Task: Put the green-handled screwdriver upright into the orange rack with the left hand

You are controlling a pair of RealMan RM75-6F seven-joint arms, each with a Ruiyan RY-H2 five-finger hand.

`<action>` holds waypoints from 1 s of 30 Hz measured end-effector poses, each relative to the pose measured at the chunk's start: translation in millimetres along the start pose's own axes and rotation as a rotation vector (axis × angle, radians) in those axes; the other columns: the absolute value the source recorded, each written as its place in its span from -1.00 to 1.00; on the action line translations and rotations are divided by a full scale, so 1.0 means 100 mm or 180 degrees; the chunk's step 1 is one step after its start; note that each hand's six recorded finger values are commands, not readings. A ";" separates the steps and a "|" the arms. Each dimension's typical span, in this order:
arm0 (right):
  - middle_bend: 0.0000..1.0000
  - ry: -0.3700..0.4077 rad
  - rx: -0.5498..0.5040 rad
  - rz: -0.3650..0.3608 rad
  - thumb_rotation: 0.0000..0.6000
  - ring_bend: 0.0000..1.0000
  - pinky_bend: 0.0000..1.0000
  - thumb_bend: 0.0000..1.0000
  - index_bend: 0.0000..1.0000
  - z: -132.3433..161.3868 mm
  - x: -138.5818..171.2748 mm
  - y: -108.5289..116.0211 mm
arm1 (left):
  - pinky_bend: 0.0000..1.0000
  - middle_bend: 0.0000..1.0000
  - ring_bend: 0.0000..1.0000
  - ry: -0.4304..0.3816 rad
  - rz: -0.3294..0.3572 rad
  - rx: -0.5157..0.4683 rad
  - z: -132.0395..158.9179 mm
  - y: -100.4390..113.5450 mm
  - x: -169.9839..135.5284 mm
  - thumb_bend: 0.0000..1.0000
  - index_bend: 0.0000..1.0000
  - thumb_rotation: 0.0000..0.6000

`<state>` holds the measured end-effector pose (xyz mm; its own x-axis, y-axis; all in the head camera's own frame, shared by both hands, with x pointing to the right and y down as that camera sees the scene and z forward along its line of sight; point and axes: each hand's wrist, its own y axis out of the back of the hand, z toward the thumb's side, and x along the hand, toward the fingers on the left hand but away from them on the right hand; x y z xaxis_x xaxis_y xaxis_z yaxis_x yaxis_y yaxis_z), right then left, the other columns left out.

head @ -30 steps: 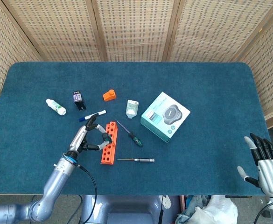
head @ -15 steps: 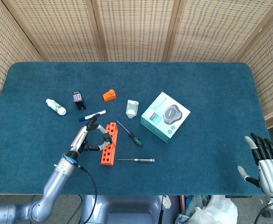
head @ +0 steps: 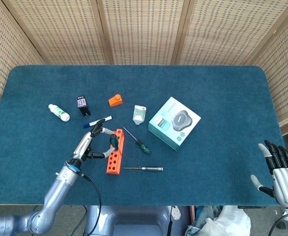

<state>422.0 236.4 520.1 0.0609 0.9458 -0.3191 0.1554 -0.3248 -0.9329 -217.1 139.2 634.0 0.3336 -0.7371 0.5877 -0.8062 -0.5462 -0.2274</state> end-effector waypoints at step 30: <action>-1.00 -0.0007 0.0003 0.0002 1.00 -1.00 -1.00 -0.48 -1.00 -0.01 0.00 0.01 | -1.00 -1.00 -1.00 -0.0240 -0.0214 0.0008 0.42 0.27 -0.28 -0.29 -0.66 1.00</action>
<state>423.0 236.1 519.8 0.0589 0.9456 -0.3200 0.1544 -0.3254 -0.9329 -227.4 128.4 578.9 0.4227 -0.7266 0.5417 -0.7796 -0.5963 -0.1914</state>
